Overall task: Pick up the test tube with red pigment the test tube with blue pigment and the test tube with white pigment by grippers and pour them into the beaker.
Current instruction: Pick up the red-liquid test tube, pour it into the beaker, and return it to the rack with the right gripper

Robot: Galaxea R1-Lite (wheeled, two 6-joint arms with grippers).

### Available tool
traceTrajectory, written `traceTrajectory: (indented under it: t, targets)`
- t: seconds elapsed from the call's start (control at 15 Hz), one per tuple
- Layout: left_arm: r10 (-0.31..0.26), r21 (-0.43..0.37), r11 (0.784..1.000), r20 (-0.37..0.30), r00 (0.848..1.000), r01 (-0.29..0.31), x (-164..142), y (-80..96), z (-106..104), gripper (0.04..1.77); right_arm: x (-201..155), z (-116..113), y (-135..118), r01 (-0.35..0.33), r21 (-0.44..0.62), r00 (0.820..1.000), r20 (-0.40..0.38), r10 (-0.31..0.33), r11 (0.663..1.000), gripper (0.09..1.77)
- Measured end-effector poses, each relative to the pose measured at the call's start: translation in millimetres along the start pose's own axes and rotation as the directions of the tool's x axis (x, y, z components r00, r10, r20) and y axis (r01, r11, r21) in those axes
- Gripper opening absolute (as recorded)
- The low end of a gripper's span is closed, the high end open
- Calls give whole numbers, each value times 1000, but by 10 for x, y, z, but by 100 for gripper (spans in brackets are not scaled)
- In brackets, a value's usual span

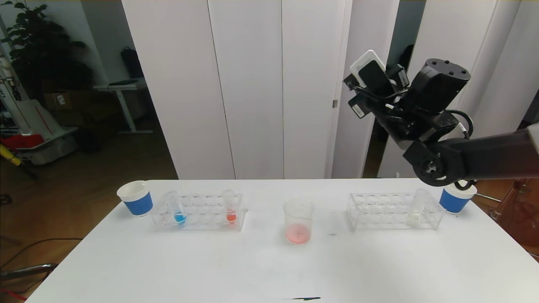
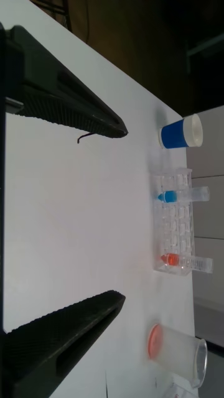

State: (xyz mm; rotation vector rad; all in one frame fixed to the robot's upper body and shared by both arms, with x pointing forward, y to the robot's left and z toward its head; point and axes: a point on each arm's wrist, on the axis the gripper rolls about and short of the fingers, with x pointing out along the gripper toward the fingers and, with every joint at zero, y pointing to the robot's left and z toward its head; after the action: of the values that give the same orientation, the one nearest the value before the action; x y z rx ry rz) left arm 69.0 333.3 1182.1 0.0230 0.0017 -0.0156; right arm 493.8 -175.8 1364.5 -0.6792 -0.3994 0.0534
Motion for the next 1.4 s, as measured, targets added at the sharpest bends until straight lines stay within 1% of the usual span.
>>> traceTrajectory:
  t: [0.07,0.2,0.33,0.4,0.53,0.73,0.87,0.93,1.07,1.2,1.4]
  targets:
    - [0,0,1000,0,1000,0,0,0,0,175,-44,25,10,26,86,999,-34,-23,996,58]
    - [0,0,1000,0,1000,0,0,0,0,175,-148,60,58,56,238,995,-89,-35,970,58]
    - [0,0,1000,0,1000,0,0,0,0,175,-271,72,130,86,362,989,-147,-34,928,58]
    - [0,0,1000,0,1000,0,0,0,0,175,-330,78,176,109,421,983,-179,-35,900,58]
    - [0,0,1000,0,1000,0,0,0,0,175,-419,90,255,157,502,972,-231,-43,851,58]
    - [0,0,1000,0,1000,0,0,0,0,175,-537,38,376,173,583,962,-272,-10,794,58]
    - [0,0,1000,0,1000,0,0,0,0,175,-633,-24,470,198,634,950,-311,11,747,58]
    - [0,0,1000,0,1000,0,0,0,0,175,-669,-53,505,204,651,946,-323,24,732,58]
    - [0,0,1000,0,1000,0,0,0,0,175,-726,-103,557,208,663,939,-342,44,719,58]
    - [0,0,1000,0,1000,0,0,0,0,175,-745,-120,571,212,675,936,-347,51,707,58]
    - [0,0,1000,0,1000,0,0,0,0,175,-756,-106,574,208,677,937,-345,55,706,58]
